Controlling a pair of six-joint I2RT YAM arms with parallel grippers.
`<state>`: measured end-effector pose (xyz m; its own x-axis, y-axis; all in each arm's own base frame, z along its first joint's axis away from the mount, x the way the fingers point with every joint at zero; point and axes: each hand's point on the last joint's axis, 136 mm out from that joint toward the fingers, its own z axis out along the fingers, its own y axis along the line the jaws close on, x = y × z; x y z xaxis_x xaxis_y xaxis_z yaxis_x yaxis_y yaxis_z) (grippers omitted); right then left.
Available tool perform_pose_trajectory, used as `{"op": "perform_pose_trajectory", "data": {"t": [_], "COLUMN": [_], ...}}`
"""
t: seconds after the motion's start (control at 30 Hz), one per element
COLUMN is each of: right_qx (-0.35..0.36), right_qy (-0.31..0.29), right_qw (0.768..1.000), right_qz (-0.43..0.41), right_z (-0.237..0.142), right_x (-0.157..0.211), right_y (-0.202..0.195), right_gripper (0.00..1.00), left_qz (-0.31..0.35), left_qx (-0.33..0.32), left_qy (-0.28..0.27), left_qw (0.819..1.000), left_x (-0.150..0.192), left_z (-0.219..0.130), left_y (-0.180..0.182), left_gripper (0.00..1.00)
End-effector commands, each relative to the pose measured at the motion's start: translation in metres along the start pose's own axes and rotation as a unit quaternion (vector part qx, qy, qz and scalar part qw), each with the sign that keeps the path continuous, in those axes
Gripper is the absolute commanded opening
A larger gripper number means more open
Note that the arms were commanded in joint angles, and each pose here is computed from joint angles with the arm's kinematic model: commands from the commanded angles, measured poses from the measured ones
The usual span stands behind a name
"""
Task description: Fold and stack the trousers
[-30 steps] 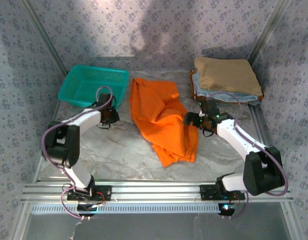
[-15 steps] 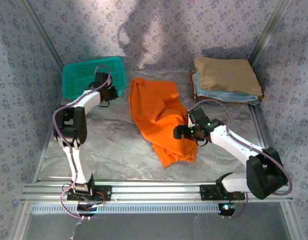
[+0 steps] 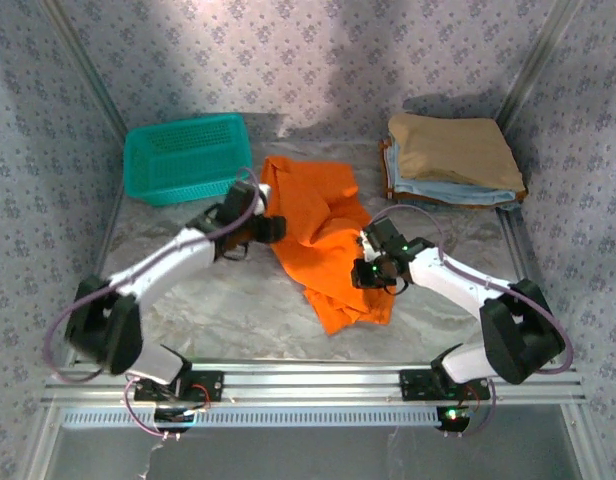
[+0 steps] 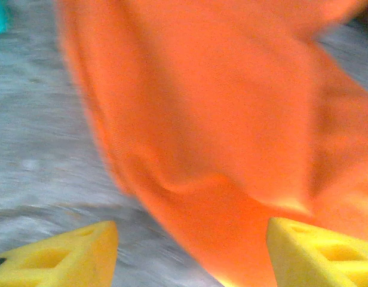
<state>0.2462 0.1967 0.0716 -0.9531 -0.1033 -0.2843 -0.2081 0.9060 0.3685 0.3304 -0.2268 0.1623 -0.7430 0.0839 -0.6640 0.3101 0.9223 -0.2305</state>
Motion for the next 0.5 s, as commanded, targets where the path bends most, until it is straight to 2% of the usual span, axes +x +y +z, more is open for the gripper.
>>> {"op": "perform_pose_trajectory", "data": {"t": [0.0,0.07,0.17,0.27,0.37,0.43,0.47], "right_qx": [-0.039,-0.057,-0.092,-0.127,-0.172,-0.206,-0.212], "right_qy": [-0.038,-0.064,-0.092,-0.111,-0.115,-0.105,-0.091], "right_qw": [0.998,0.996,0.991,0.986,0.978,0.973,0.973], "right_qz": [-0.012,-0.019,-0.021,-0.014,-0.001,-0.006,-0.011], "right_z": [-0.027,-0.043,-0.058,-0.063,-0.058,-0.053,-0.047], "right_x": [-0.027,-0.047,-0.081,-0.118,-0.15,-0.163,-0.165], "right_y": [0.029,0.045,0.072,0.1,0.133,0.163,0.176], "right_gripper": [0.0,0.0,0.0,0.0,0.0,0.0,0.04], "left_qz": [0.057,0.109,0.149,0.152,0.147,0.15,0.149], "left_qx": [-0.011,-0.019,0.01,0.027,0.023,0.015,0.007], "left_qy": [0.033,0.014,-0.035,-0.065,-0.073,-0.077,-0.08], "left_qw": [0.998,0.994,0.988,0.986,0.986,0.986,0.986], "left_x": [0.06,0.079,0.099,0.111,0.113,0.11,0.107], "left_z": [-0.016,-0.032,-0.052,-0.06,-0.063,-0.065,-0.067], "left_y": [-0.025,-0.045,-0.075,-0.079,-0.074,-0.071,-0.069], "left_gripper": [0.63,0.63,0.62,0.6,0.63,0.65,0.66]}}
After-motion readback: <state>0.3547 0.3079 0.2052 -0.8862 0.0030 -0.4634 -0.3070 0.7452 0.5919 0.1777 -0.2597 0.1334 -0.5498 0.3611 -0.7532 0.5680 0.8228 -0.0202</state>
